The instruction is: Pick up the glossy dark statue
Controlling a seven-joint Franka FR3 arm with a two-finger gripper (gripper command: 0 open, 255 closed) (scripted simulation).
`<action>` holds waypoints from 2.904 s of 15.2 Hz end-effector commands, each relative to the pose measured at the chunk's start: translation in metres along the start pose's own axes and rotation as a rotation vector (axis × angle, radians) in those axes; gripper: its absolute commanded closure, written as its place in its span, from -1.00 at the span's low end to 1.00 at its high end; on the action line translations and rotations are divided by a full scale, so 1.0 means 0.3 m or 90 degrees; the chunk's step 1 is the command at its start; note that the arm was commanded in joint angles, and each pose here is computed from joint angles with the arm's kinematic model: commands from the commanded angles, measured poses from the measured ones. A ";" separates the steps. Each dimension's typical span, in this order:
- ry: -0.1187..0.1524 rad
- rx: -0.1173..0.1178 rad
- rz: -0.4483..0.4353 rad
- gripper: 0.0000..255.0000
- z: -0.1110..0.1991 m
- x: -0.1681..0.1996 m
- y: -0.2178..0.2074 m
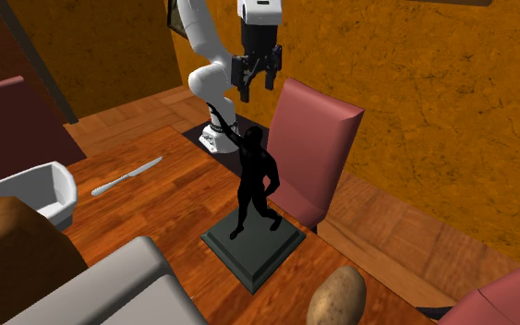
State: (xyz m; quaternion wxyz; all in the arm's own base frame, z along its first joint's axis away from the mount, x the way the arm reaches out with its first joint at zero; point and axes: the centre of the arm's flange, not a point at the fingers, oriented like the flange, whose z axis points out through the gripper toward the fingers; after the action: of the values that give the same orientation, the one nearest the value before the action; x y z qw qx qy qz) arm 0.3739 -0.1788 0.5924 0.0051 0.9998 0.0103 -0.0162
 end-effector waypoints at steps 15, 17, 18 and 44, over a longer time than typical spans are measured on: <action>0.040 -0.008 -0.022 -1.00 -0.057 0.208 0.516; 0.040 -0.008 -0.022 -1.00 -0.022 0.210 0.516; 0.040 -0.008 -0.022 -1.00 -0.004 0.210 0.515; 0.040 -0.008 -0.022 1.00 -0.170 0.205 0.517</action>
State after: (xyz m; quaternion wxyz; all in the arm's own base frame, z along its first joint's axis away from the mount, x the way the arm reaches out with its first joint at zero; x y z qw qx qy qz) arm 0.4417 -0.3306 0.6375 0.0101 0.9994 0.0282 0.0144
